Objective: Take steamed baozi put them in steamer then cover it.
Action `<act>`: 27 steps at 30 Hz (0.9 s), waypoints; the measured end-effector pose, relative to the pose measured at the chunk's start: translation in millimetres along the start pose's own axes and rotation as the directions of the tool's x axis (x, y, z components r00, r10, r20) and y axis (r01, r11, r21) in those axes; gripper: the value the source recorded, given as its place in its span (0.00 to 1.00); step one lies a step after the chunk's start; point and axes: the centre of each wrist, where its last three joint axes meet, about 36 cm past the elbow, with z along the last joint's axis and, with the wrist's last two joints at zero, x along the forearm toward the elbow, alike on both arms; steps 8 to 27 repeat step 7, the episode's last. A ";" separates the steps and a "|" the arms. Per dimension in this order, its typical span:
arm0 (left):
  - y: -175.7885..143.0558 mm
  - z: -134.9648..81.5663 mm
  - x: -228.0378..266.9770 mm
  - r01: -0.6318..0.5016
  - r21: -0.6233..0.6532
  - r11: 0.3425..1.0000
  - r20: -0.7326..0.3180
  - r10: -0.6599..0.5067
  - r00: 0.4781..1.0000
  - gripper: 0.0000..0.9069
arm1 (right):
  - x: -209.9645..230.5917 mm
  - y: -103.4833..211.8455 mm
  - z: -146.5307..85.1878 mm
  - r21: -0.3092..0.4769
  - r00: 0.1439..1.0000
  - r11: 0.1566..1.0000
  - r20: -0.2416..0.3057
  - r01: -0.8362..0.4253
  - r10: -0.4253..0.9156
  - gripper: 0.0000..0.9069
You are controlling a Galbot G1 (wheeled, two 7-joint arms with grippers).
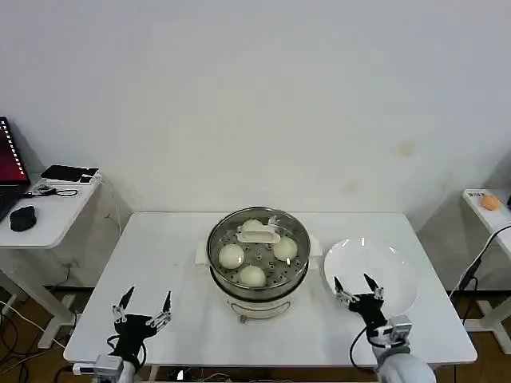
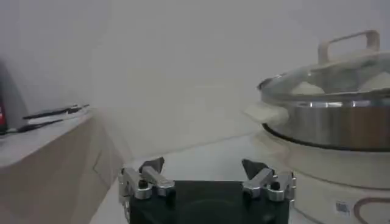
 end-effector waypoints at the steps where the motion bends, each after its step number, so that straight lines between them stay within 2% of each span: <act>1: 0.6 -1.2 0.0 0.001 0.001 1.000 0.003 -0.001 1.000 1.00 | -0.2 0.8 0.5 0.002 1.000 1.000 0.000 0.000 0.000 1.00; 27: -1.9 -3.7 2.4 0.010 0.013 1.000 0.002 -0.010 1.000 1.00 | -0.2 2.8 3.3 0.016 1.000 1.000 -0.008 0.001 -0.001 1.00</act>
